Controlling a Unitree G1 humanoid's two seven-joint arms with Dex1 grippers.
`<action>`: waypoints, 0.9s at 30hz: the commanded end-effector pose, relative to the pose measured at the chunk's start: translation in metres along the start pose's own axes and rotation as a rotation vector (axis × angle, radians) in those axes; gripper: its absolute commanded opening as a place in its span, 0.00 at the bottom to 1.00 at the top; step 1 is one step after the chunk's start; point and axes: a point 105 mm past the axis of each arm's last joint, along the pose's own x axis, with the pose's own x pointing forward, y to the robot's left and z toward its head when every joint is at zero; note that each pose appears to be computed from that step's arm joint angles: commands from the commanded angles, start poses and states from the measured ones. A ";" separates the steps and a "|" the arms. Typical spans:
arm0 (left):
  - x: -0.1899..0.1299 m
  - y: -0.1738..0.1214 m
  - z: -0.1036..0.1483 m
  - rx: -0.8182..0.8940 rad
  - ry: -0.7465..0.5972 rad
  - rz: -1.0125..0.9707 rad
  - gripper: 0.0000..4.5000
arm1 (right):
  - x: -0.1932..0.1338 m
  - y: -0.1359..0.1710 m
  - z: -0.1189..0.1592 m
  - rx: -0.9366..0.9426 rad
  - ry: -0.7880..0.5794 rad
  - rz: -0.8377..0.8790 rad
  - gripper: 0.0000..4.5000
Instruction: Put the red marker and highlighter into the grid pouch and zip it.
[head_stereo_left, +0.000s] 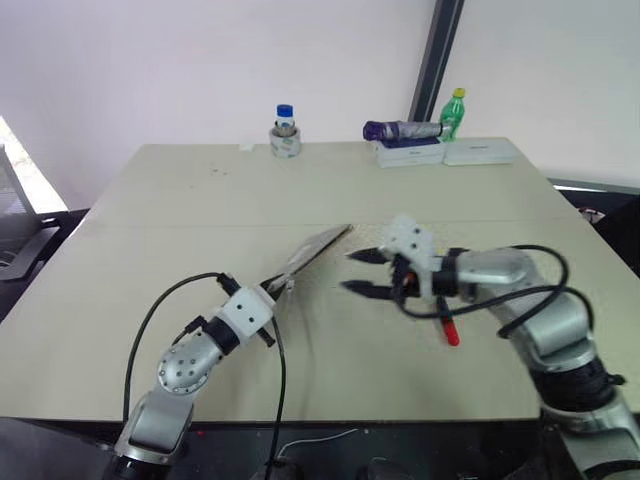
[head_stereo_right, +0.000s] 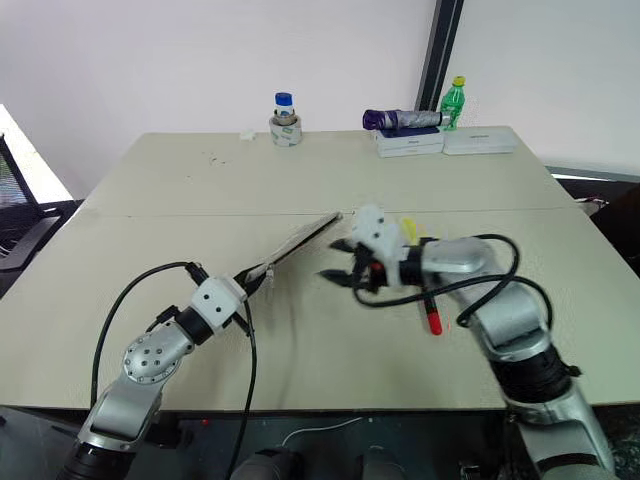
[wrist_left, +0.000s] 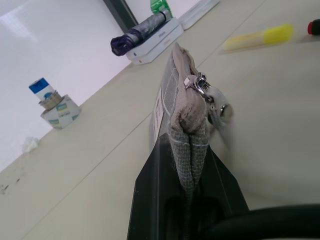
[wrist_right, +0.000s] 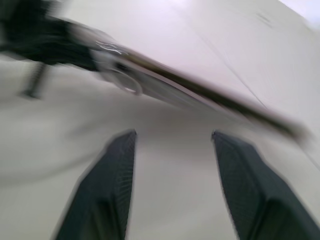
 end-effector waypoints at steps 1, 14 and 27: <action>0.000 0.004 0.015 -0.011 -0.075 0.017 0.00 | -0.011 -0.043 -0.022 0.149 0.063 -0.221 0.53; 0.002 -0.003 0.019 -0.090 -0.106 0.007 0.00 | 0.003 -0.110 -0.081 0.260 0.151 -0.589 0.53; 0.002 -0.005 0.018 -0.091 -0.102 0.007 0.00 | 0.006 -0.104 -0.100 0.279 0.230 -0.580 0.22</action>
